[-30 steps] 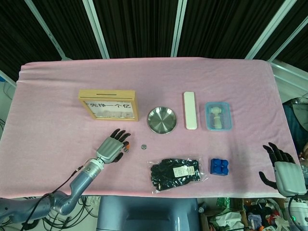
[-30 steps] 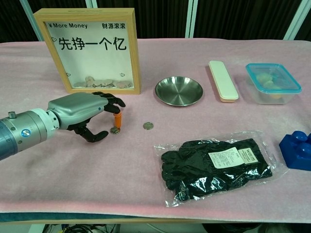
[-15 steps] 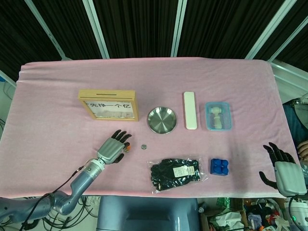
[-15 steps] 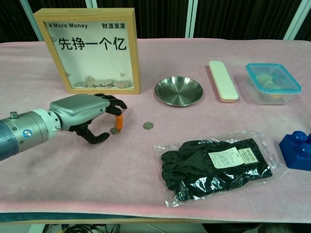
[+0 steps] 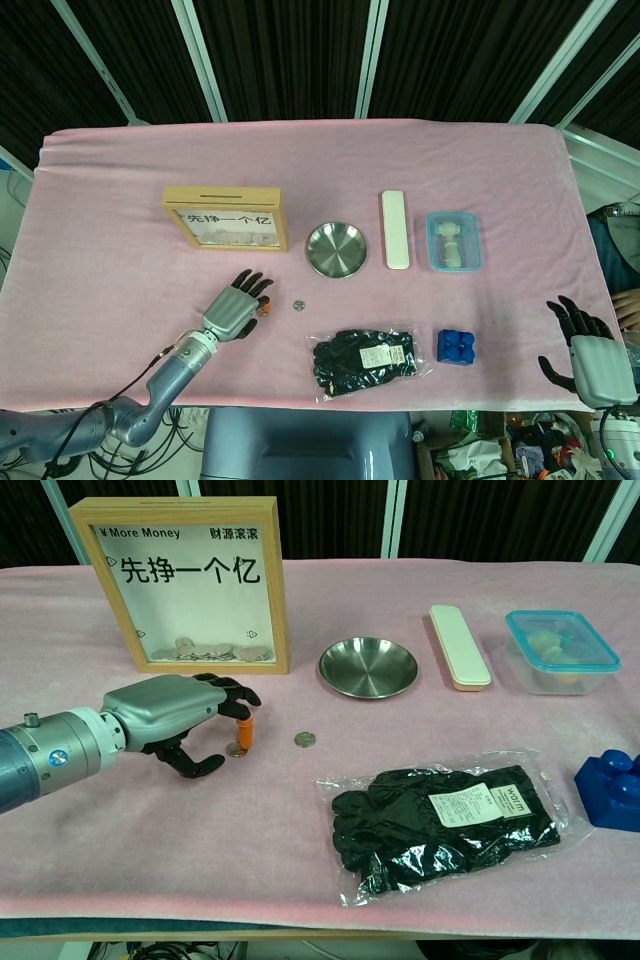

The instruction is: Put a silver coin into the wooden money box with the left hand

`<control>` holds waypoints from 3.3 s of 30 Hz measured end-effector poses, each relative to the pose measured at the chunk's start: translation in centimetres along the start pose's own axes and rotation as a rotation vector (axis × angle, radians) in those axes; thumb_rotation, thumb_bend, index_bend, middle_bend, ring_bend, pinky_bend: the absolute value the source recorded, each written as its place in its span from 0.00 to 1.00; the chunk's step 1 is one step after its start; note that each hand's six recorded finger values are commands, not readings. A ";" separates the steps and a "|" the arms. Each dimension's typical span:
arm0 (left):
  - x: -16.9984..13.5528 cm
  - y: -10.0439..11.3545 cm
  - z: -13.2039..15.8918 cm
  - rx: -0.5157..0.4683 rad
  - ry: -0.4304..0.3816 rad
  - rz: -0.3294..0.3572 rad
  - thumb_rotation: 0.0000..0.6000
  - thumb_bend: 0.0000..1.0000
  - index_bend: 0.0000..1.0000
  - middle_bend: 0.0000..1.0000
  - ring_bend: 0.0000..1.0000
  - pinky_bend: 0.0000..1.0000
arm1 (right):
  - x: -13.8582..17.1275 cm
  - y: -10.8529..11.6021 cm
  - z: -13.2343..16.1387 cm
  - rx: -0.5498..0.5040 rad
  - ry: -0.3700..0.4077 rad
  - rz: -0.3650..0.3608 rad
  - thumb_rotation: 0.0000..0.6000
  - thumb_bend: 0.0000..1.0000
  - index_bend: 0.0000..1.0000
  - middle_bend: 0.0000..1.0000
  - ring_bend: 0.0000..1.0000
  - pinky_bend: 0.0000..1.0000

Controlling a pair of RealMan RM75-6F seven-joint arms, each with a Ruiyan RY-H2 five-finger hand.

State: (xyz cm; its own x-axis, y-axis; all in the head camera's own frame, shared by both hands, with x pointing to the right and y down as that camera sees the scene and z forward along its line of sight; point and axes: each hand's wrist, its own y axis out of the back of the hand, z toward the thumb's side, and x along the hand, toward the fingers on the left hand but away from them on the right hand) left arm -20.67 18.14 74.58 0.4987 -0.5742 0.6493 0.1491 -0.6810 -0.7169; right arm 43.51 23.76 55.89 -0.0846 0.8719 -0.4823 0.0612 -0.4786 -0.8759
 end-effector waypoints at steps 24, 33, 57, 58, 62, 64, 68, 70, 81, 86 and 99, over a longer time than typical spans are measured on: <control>-0.5 -0.7 -1.1 0.007 0.038 -0.026 1.00 0.46 0.49 0.11 0.00 0.00 | -0.1 -0.1 0.0 -0.002 0.001 0.001 1.00 0.23 0.14 0.06 0.17 0.18; -1.0 -0.8 -1.3 -0.006 0.043 -0.032 1.00 0.46 0.53 0.14 0.00 0.00 | -0.1 0.0 0.0 -0.003 0.001 -0.001 1.00 0.23 0.14 0.06 0.17 0.18; -1.5 -0.6 -2.2 -0.027 0.065 -0.012 1.00 0.46 0.61 0.20 0.00 0.00 | -0.1 -0.1 0.0 -0.006 0.001 0.003 1.00 0.23 0.14 0.06 0.17 0.18; -1.5 -0.6 -2.2 -0.027 0.065 -0.013 1.00 0.46 0.61 0.20 0.00 0.00 | -0.1 -0.1 0.0 -0.006 0.001 0.004 1.00 0.23 0.14 0.06 0.17 0.18; -1.4 -0.6 -2.2 -0.032 0.064 -0.008 1.00 0.46 0.62 0.21 0.00 0.00 | -0.1 -0.1 0.0 -0.005 0.001 0.004 1.00 0.23 0.14 0.06 0.17 0.18; -1.3 -0.5 -2.2 -0.033 0.063 -0.002 1.00 0.46 0.62 0.21 0.00 0.00 | -0.1 -0.1 0.0 -0.005 0.000 0.004 1.00 0.23 0.14 0.06 0.17 0.18; -1.2 -0.4 -2.2 -0.028 0.066 0.002 1.00 0.46 0.61 0.21 0.00 0.00 | -0.1 -0.1 0.1 -0.005 0.000 0.005 1.00 0.23 0.14 0.07 0.17 0.18; -1.2 -0.4 -2.3 -0.029 0.068 0.000 1.00 0.46 0.62 0.21 0.00 0.00 | -0.1 -0.1 0.1 -0.005 0.001 0.005 1.00 0.23 0.14 0.07 0.17 0.18; -0.7 0.4 -1.9 -0.028 0.055 0.034 1.00 0.46 0.62 0.21 0.00 0.00 | -0.1 -0.1 0.1 -0.006 0.001 0.003 1.00 0.23 0.14 0.07 0.17 0.18; -0.1 0.8 -1.6 -0.020 0.050 0.042 1.00 0.46 0.62 0.21 0.00 0.00 | -0.1 -0.2 0.2 -0.005 0.005 0.004 1.00 0.23 0.14 0.07 0.17 0.18; 0.3 0.7 -1.4 -0.014 0.050 0.043 1.00 0.46 0.62 0.21 0.00 0.00 | -0.1 -0.2 0.2 -0.006 0.004 0.005 1.00 0.23 0.14 0.07 0.17 0.18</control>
State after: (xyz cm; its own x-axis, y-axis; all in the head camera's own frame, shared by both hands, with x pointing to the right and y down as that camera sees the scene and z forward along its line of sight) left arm -21.62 16.84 74.61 0.4615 -0.6247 0.6299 0.1167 -0.6611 -0.7412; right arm 43.32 23.74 56.08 -0.0799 0.8700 -0.4864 0.0680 -0.4821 -0.8735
